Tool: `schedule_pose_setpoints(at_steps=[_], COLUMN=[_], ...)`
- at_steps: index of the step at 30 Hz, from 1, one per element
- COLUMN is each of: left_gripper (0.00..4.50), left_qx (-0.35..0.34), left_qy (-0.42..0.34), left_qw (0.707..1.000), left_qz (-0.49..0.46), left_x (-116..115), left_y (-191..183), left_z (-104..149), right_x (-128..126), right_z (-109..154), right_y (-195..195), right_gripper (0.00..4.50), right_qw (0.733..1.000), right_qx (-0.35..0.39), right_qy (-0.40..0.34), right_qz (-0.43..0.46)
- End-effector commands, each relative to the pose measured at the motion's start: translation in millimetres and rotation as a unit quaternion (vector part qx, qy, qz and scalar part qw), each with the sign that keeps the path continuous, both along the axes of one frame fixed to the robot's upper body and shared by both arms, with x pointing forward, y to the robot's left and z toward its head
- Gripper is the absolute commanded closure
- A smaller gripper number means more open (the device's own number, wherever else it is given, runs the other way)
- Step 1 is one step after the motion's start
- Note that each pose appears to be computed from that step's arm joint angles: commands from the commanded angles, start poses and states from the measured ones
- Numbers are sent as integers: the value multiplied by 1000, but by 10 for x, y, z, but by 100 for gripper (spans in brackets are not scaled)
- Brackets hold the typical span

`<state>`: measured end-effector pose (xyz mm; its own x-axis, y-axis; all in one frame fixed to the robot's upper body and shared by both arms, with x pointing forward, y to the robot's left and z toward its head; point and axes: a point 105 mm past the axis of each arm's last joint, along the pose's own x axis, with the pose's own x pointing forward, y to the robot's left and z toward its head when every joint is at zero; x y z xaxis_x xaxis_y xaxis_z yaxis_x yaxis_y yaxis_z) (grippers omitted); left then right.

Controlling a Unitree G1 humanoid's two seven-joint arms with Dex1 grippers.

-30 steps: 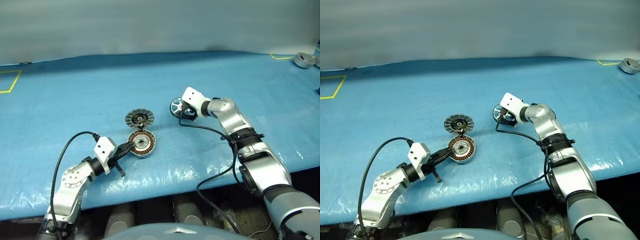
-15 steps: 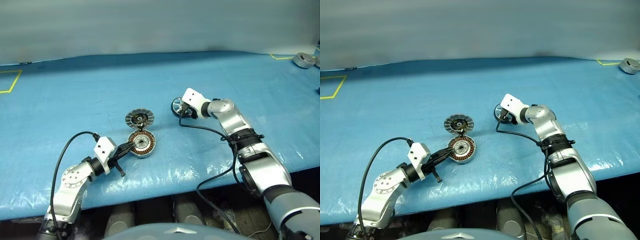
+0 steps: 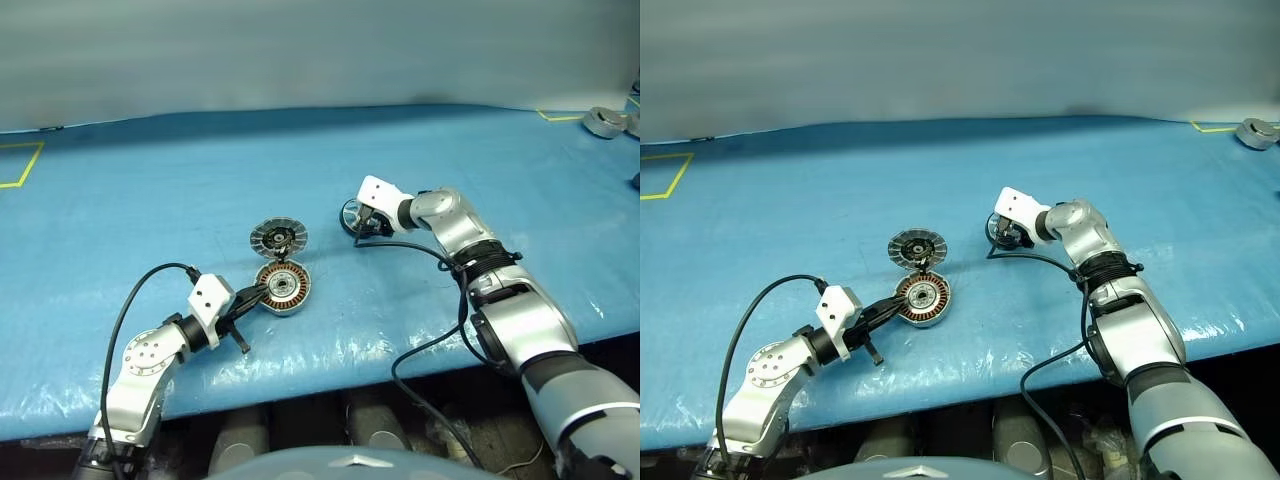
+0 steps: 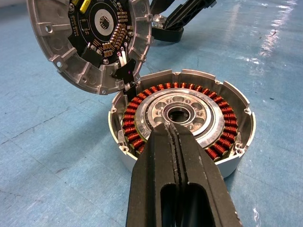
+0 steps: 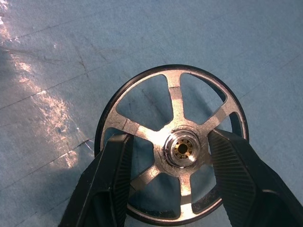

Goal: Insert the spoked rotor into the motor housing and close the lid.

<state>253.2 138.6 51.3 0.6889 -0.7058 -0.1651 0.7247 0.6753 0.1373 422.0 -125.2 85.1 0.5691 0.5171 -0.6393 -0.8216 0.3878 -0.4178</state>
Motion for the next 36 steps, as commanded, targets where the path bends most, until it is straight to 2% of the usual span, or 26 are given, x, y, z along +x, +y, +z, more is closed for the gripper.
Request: schedule_pose_setpoints(at_steps=[1, 10, 14, 19, 24, 30, 36], left_gripper=[450, 450, 450, 450, 450, 450, 450], left_qx=[5, 6, -3, -8, -13, -10, -11], left_qy=[2, -2, -10, -21, -29, -29, -27], left_qw=[1000, 1000, 1000, 1000, 999, 999, 1000], left_qz=[4, 6, 3, -1, -14, -15, -10], left_x=[0, 9, 22, 36, 45, 76, 100], left_y=[20, 42, 42, 55, 71, 110, 123], left_z=[-12, -1, 33, 70, 87, 93, 93], right_x=[-98, -30, -61, -326, -670, -757, -535], right_z=[-219, 2, 236, 511, 627, 514, 548], right_y=[13, -83, -152, -127, -27, -50, -98], right_gripper=[263, 268, 268, 268, 268, 268, 268], right_qw=[999, 997, 988, 969, 946, 947, 960], right_qx=[-5, 66, 142, 240, 317, 313, 260], right_qy=[44, 0, -35, -62, -71, -64, -89], right_qz=[7, -33, -55, -29, 0, -28, -59])
